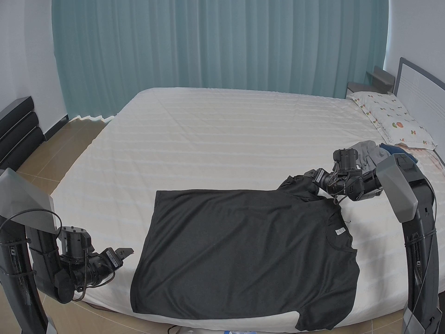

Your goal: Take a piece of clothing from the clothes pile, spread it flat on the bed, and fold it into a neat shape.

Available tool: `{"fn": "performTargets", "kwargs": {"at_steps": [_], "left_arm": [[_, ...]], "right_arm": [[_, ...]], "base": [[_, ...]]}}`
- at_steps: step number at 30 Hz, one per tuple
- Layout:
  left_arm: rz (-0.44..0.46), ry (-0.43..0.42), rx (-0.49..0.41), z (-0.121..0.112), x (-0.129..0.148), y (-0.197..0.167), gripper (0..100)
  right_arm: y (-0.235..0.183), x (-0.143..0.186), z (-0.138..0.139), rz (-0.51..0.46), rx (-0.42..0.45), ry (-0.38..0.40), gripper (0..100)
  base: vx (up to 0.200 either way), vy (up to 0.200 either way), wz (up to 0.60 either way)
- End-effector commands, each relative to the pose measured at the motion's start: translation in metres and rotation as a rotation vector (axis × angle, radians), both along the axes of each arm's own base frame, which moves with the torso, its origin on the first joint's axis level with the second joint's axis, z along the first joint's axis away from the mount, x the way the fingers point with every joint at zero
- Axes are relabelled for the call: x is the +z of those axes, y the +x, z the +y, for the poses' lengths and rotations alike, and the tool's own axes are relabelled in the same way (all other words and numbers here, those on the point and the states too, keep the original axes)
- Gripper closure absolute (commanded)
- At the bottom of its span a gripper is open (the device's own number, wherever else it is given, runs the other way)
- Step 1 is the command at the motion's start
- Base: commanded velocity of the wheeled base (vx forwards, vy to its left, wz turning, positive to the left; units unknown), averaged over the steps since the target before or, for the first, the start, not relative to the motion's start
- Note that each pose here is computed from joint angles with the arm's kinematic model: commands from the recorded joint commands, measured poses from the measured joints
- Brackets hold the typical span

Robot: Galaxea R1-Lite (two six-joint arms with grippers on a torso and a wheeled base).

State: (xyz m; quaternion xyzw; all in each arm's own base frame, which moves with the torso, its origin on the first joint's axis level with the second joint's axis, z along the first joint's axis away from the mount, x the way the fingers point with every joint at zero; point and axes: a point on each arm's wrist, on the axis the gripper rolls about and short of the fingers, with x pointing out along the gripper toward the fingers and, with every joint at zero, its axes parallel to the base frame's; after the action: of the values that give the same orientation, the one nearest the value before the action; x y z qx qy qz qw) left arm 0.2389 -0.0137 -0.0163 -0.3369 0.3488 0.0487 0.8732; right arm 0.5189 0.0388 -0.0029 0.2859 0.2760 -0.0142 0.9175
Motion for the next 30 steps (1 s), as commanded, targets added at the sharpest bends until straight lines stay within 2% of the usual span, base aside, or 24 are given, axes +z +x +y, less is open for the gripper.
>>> {"fn": "performTargets", "kwargs": {"at_steps": [1, 10, 11, 17, 22, 26, 27, 28, 29, 30], "left_arm": [[0.014, 0.001, -0.003, -0.001, -0.003, 0.000, 0], [0.004, 0.002, -0.002, -0.001, -0.005, 0.001, 0], [0.004, 0.002, -0.002, -0.001, -0.005, 0.001, 0], [0.006, 0.002, -0.002, -0.001, -0.005, 0.000, 0], [0.004, 0.002, -0.002, -0.001, -0.005, 0.001, 0], [0.004, 0.002, -0.002, -0.001, -0.005, 0.001, 0], [0.004, 0.002, -0.002, -0.001, -0.005, 0.001, 0], [0.004, 0.002, -0.002, -0.001, -0.005, 0.001, 0], [0.004, 0.002, -0.002, -0.001, -0.005, 0.001, 0], [0.004, 0.002, -0.002, -0.001, -0.005, 0.001, 0]], "right_arm": [[0.003, -0.020, 0.001, 0.024, -0.004, -0.005, 0], [0.007, -0.021, 0.002, 0.011, -0.001, -0.003, 0], [0.007, -0.021, 0.002, 0.011, -0.001, -0.003, 100], [0.013, -0.028, 0.009, -0.002, -0.008, -0.014, 100], [0.028, -0.019, 0.012, -0.092, -0.078, -0.047, 100], [0.032, -0.019, 0.008, -0.125, -0.119, -0.059, 100], [0.034, -0.015, 0.007, -0.175, -0.123, -0.052, 100], [0.034, -0.015, 0.007, -0.181, -0.123, -0.053, 100], [0.036, -0.011, 0.008, -0.245, -0.124, -0.046, 100], [0.036, -0.011, 0.008, -0.251, -0.125, -0.046, 100]], "base": [[0.000, 0.000, 0.00], [0.000, 0.000, 0.00], [0.000, 0.000, 0.00], [0.000, 0.000, 0.00], [0.000, 0.000, 0.00], [0.000, 0.000, 0.00], [0.000, 0.000, 0.00], [0.000, 0.000, 0.00], [0.000, 0.000, 0.00], [0.000, 0.000, 0.00]]}}
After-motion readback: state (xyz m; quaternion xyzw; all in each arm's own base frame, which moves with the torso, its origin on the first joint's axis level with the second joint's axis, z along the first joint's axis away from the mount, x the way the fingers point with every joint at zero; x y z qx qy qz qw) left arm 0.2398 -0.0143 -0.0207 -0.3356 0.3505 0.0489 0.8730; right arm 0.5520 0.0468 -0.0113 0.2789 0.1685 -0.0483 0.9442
